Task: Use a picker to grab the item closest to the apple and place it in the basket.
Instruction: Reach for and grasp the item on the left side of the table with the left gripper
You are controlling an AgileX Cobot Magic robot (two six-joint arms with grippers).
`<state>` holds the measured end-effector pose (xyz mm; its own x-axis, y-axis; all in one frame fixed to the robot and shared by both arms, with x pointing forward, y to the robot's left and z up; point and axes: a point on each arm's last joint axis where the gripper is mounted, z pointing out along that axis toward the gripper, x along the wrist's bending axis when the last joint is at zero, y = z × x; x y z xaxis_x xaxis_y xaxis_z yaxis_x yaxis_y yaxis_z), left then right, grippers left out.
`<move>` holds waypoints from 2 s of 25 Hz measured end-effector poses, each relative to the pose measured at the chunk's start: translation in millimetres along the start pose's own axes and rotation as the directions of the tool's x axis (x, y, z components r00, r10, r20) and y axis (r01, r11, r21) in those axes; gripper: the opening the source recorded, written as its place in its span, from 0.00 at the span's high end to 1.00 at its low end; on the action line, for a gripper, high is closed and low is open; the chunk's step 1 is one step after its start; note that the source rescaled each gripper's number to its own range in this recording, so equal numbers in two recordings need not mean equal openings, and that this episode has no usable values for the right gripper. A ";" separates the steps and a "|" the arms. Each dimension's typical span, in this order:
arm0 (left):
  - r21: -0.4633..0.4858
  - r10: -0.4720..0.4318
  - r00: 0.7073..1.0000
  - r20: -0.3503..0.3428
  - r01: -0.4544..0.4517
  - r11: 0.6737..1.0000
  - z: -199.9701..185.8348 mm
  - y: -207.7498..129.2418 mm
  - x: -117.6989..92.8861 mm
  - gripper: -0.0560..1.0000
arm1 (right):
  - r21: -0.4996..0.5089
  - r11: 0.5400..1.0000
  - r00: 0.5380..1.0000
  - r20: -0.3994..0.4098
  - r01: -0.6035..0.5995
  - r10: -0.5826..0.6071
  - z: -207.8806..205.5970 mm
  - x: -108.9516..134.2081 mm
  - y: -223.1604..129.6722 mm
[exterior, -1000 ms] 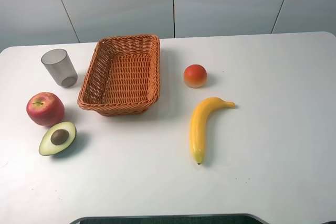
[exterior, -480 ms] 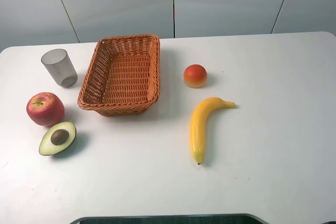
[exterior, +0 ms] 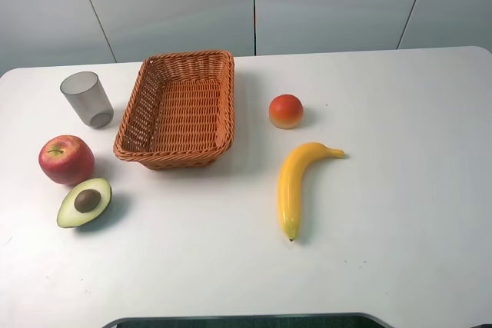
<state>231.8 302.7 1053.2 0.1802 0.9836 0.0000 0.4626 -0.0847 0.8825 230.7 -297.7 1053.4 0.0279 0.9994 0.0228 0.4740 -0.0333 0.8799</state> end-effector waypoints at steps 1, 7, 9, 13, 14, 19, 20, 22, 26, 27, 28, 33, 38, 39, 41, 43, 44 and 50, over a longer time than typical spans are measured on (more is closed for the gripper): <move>0.000 0.000 1.000 0.000 0.000 1.000 0.0 0.0 0.0 0.00 | 0.000 1.000 1.000 0.000 0.000 0.000 0.0 0.0 0.0; 0.000 0.000 1.000 0.000 0.000 1.000 0.0 0.0 0.0 0.00 | 0.000 1.000 1.000 0.000 0.000 0.000 0.0 0.0 0.0; 0.011 0.003 1.000 -0.003 -0.003 1.000 1.4 0.8 0.4 0.00 | 0.000 1.000 1.000 0.000 0.000 0.000 0.0 0.0 0.0; 0.168 0.033 0.999 -0.040 -0.025 0.985 22.8 14.7 4.2 0.00 | 0.000 1.000 1.000 0.000 0.000 0.000 0.0 0.0 0.0; 0.215 0.038 0.998 -0.042 -0.028 0.976 30.0 19.4 4.5 0.00 | 0.000 1.000 1.000 0.000 0.000 0.000 0.0 0.0 0.0; 0.467 0.080 0.997 -0.018 -0.062 0.882 86.0 42.7 4.8 0.00 | 0.000 1.000 1.000 0.000 0.000 0.000 0.0 0.0 0.0; 0.520 0.083 0.997 -0.011 -0.065 0.852 99.9 44.9 4.7 0.00 | 0.000 1.000 1.000 0.000 0.000 0.000 0.0 0.0 0.0; 0.601 0.087 0.996 0.001 -0.071 0.796 126.0 44.7 4.6 0.00 | 0.000 1.000 1.000 0.000 0.000 0.000 0.0 0.0 0.0; 0.701 0.109 0.994 0.030 -0.099 0.706 170.6 35.6 2.9 0.00 | 0.000 1.000 1.000 0.000 0.000 0.000 0.0 0.0 0.0; 0.715 0.125 0.991 0.045 -0.119 0.689 179.6 32.9 1.3 0.00 | 0.000 1.000 1.000 0.000 0.000 0.000 0.0 0.0 0.0; 0.718 0.136 0.989 0.060 -0.137 0.682 186.7 31.1 -1.2 0.00 | 0.000 1.000 1.000 0.000 0.000 0.000 0.0 0.0 0.0; 0.750 0.153 0.982 0.107 -0.181 0.636 218.0 17.8 -9.8 0.00 | 0.000 1.000 1.000 0.000 0.000 0.000 0.0 0.0 0.0; 0.754 0.174 0.977 0.124 -0.207 0.623 238.5 5.6 -10.3 0.00 | 0.000 1.000 1.000 0.000 0.000 0.000 0.0 0.0 0.0; 0.749 0.178 0.975 0.131 -0.214 0.627 240.8 1.7 -11.5 0.00 | 0.000 1.000 1.000 0.000 0.000 0.000 0.0 0.0 0.0; 0.750 0.191 0.970 0.153 -0.240 0.616 245.0 -5.5 -14.7 0.00 | 0.000 1.000 1.000 0.000 0.000 0.000 0.0 0.0 0.0; 0.753 0.210 0.960 0.187 -0.277 0.596 247.1 -10.8 -19.8 0.00 | 0.000 1.000 1.000 0.000 0.000 0.000 0.0 0.0 0.0; 0.746 0.218 0.955 0.202 -0.294 0.597 248.2 -11.2 -22.6 0.00 | 0.000 1.000 1.000 0.000 0.000 0.000 0.0 0.0 0.0; 0.732 0.231 0.948 0.218 -0.315 0.604 250.1 -11.4 -26.3 0.00 | 0.000 1.000 1.000 0.000 0.000 0.000 0.0 0.0 0.0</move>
<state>438.9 238.0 925.5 0.4670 0.8785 0.1008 0.8581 -0.4778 0.1883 230.7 -297.7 1053.4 0.0279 0.9994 0.0228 0.4740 -0.0333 0.8799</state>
